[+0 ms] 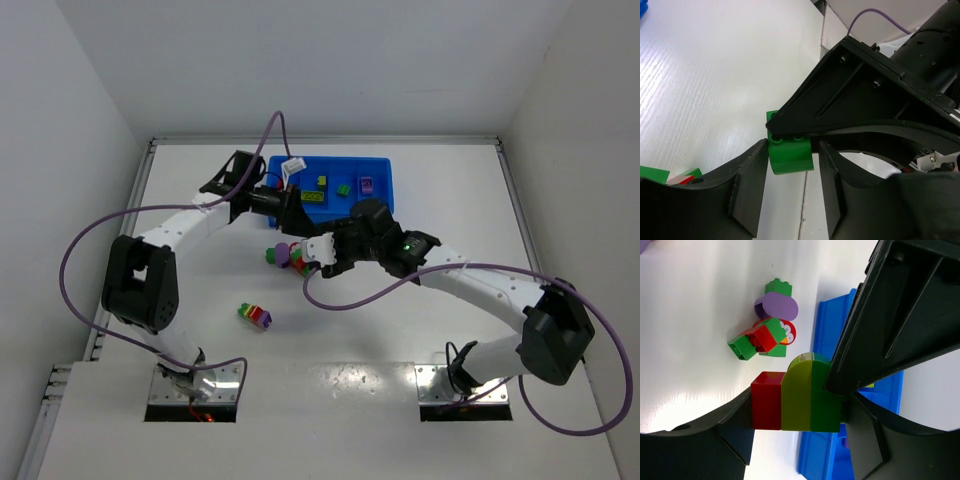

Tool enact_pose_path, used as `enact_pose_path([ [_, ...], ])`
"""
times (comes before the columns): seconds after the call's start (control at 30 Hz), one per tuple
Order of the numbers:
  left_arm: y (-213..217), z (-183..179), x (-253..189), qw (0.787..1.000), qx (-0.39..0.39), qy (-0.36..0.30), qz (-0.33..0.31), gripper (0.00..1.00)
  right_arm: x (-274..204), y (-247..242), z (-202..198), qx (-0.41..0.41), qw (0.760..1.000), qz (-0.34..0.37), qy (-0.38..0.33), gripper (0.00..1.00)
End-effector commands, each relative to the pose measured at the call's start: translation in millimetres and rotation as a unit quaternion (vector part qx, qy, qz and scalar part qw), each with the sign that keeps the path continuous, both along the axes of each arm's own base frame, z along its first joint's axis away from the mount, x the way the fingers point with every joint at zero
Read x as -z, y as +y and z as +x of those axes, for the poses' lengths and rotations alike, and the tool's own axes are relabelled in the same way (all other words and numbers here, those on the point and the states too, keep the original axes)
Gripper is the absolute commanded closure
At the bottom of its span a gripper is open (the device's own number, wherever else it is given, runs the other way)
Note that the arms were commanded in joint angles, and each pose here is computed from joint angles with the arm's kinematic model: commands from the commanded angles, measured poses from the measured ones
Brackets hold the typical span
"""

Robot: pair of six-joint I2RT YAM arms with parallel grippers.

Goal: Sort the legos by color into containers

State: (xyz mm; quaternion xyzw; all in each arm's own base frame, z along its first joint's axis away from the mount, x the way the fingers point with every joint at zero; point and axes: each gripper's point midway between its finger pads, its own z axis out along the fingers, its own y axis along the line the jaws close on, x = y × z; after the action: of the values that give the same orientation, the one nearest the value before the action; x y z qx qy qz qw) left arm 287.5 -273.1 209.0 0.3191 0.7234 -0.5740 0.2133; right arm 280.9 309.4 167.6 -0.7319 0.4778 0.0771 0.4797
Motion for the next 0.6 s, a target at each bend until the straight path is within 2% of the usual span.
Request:
enact_pose_path([
  [0.0,-8.8,-1.6,-15.8,0.999,0.027,-0.030,-0.023,0.52,-35.0,13.2,12.9,0.000,0.998,0.036,-0.047,0.89],
  [0.13,-12.3,-3.2,-16.6,0.999,0.035,-0.029,-0.026,0.59,-35.0,13.2,12.9,0.000,0.998,0.036,-0.047,0.89],
  [0.33,-12.7,-2.2,-13.4,0.999,0.035,-0.025,-0.025,0.61,-45.6,14.4,16.2,0.006,0.997,0.051,-0.060,0.89],
  [0.47,-15.8,-3.6,-16.3,0.998,0.040,-0.029,-0.026,0.61,-54.1,12.5,21.0,0.024,0.995,0.062,-0.068,0.89],
  [0.57,-16.2,-2.6,-13.1,0.999,0.040,-0.025,-0.025,0.56,-54.2,12.1,22.8,0.028,0.995,0.065,-0.073,0.89],
])
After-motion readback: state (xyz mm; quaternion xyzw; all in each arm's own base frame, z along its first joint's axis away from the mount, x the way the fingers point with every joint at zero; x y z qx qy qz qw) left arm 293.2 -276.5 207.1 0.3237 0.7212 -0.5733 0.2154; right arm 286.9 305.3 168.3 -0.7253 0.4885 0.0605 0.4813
